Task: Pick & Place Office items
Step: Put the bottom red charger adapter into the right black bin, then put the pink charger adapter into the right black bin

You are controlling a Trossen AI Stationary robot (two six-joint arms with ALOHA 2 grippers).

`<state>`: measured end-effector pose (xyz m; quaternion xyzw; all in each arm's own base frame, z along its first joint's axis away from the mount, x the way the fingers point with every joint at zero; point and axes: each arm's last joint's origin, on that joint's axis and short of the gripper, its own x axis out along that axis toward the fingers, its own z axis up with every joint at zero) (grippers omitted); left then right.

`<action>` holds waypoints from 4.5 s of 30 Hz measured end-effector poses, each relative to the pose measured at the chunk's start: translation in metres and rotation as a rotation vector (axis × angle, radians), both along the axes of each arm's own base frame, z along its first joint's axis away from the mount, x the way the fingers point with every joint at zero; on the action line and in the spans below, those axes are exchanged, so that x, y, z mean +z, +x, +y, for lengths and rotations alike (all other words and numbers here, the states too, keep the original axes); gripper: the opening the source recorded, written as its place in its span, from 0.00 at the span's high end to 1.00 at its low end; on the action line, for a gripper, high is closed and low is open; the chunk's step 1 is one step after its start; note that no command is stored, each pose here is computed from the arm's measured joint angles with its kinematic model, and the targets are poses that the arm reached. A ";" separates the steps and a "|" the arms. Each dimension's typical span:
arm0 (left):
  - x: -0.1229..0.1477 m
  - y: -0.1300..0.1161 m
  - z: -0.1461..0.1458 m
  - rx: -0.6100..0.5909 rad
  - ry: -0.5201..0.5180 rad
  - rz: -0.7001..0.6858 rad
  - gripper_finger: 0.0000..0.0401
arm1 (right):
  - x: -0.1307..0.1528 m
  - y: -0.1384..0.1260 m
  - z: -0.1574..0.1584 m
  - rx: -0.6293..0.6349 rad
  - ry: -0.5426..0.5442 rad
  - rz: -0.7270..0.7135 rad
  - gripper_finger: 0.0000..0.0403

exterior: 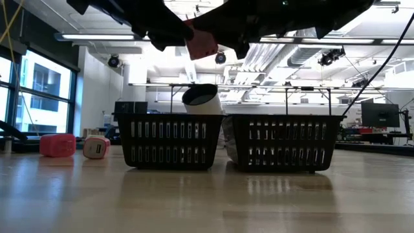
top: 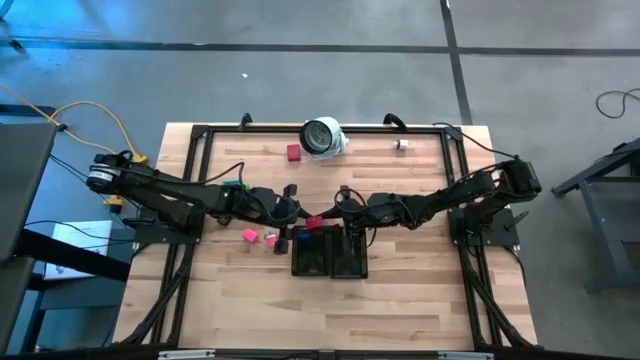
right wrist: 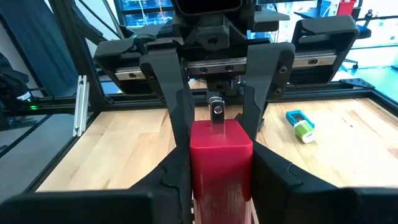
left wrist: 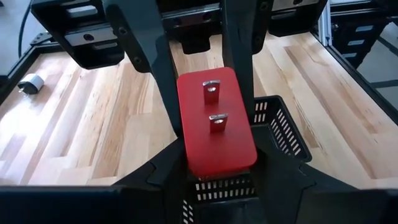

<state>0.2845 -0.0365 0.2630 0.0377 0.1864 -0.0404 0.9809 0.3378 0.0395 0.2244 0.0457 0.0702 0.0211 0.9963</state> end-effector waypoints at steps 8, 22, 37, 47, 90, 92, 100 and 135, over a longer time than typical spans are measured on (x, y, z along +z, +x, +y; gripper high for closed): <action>0.011 -0.012 0.002 0.029 0.053 -0.015 0.60 | 0.008 -0.004 0.007 -0.053 -0.082 -0.022 0.74; 0.027 -0.060 0.009 0.041 0.018 -0.024 0.60 | 0.015 -0.050 0.016 -0.152 -0.115 0.032 0.74; 0.002 -0.082 0.011 0.029 -0.053 -0.227 0.60 | -0.049 -0.100 0.012 -0.177 0.115 -0.092 0.74; -0.003 -0.079 0.011 0.031 -0.063 -0.218 0.60 | -0.086 -0.087 0.024 -0.191 0.120 -0.089 0.74; -0.002 -0.079 0.011 0.035 -0.077 -0.218 0.60 | -0.126 -0.087 0.033 -0.205 0.177 0.051 0.74; -0.002 -0.079 0.011 0.035 -0.077 -0.219 0.60 | -0.127 -0.087 0.033 -0.206 0.173 0.065 0.74; -0.002 -0.079 0.011 0.035 -0.077 -0.218 0.60 | -0.128 -0.087 0.033 -0.205 0.172 0.070 0.74; -0.003 -0.079 0.011 0.035 -0.076 -0.214 0.60 | -0.120 -0.085 0.034 -0.167 0.174 -0.002 0.51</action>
